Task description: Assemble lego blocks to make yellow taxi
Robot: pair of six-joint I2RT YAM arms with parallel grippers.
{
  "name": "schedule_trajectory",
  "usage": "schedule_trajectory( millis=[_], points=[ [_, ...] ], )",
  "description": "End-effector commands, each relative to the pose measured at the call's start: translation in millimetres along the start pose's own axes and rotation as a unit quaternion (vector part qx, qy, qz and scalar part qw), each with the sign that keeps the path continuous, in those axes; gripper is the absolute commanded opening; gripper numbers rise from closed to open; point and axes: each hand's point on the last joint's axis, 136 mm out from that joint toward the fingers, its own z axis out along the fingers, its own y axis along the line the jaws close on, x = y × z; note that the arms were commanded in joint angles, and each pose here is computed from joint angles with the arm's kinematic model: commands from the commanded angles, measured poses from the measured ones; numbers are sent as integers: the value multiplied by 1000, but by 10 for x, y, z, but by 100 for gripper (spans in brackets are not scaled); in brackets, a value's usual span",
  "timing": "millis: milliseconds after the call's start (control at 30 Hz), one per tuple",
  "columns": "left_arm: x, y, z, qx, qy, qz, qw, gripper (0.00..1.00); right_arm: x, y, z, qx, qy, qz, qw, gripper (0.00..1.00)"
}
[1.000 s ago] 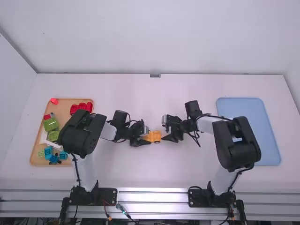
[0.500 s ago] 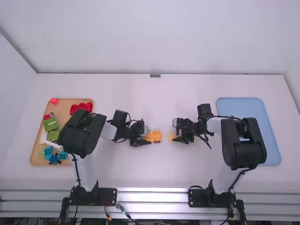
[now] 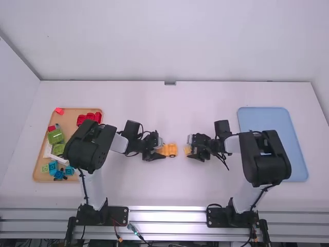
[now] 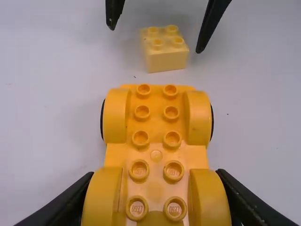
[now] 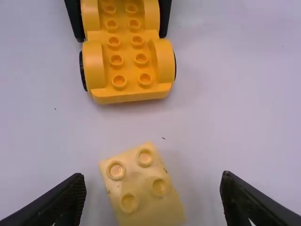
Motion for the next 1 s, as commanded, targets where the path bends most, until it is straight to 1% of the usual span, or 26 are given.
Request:
schedule_trajectory(
  millis=[0,100,133,233,333,433,567,733,867,967],
  points=[
    [36,-25,14,7,4,-7,1000,59,-59,-45,19,0,-8,-4,1000,75],
    [39,-30,14,7,5,-8,1000,59,-3,-99,83,-20,-9,15,1000,75],
    [39,-29,14,7,5,-8,1000,59,8,-102,80,-26,-9,19,999,74],
    [34,-22,14,6,4,-9,1000,59,-44,-44,9,-57,-32,3,998,70],
    [30,-17,14,5,3,-9,1000,59,-37,2,-53,-68,-38,-12,997,56],
    [29,-19,15,6,3,-9,1000,59,-36,21,-44,-71,-37,-6,997,52],
    [32,-15,11,5,3,-9,1000,59,-9,77,31,-72,-25,-7,997,53],
    [34,-22,13,6,4,-10,1000,59,35,52,141,-58,2,5,998,53],
    [36,-17,9,5,4,-12,1000,59,76,61,156,-54,13,21,998,48],
    [34,-20,12,6,4,-12,1000,59,79,54,145,-52,10,23,998,40]
  ],
)
